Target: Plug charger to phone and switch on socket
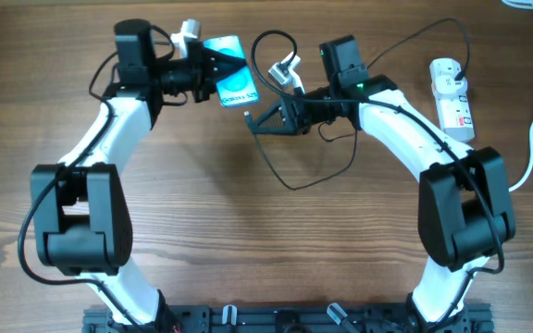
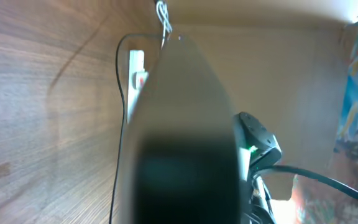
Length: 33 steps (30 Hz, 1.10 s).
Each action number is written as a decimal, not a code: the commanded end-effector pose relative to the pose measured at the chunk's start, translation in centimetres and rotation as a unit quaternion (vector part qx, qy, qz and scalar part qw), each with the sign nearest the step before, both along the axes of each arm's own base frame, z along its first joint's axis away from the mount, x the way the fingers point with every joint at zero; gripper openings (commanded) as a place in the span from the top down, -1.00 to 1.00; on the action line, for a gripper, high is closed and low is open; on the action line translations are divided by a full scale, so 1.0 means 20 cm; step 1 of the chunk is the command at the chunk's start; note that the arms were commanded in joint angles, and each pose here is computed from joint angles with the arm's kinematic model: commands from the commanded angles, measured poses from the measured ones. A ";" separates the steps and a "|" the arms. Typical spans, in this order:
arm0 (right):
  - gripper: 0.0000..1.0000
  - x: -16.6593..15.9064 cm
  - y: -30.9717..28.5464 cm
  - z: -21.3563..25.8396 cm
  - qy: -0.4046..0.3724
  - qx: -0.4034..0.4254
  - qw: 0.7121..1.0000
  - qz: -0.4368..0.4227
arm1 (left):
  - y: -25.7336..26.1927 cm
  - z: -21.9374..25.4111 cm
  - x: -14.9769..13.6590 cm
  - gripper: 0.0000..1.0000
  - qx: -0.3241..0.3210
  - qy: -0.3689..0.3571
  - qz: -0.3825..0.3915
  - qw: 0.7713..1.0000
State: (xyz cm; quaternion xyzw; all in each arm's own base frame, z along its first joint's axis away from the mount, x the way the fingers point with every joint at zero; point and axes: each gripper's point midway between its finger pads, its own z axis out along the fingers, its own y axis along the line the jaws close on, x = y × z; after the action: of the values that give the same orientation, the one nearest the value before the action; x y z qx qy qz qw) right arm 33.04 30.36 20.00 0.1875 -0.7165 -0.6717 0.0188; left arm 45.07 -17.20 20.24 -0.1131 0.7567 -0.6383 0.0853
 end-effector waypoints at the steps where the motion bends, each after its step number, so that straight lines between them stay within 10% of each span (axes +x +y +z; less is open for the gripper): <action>1: 0.91 0.01 -0.04 0.08 0.004 0.018 1.000 -0.001 | 0.01 0.05 -0.02 0.92 -0.014 -0.002 -0.013 1.000; 33: 0.91 0.10 -0.02 0.07 0.025 -0.015 0.999 -0.038 | -0.12 0.07 0.01 0.92 0.000 -0.034 -0.008 0.999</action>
State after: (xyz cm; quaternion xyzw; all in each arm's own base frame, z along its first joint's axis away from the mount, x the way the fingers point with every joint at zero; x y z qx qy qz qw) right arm 34.85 30.00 20.64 0.1435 -0.7271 -0.6708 0.0287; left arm 45.76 -19.20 20.65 -0.1042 0.7602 -0.6311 0.1133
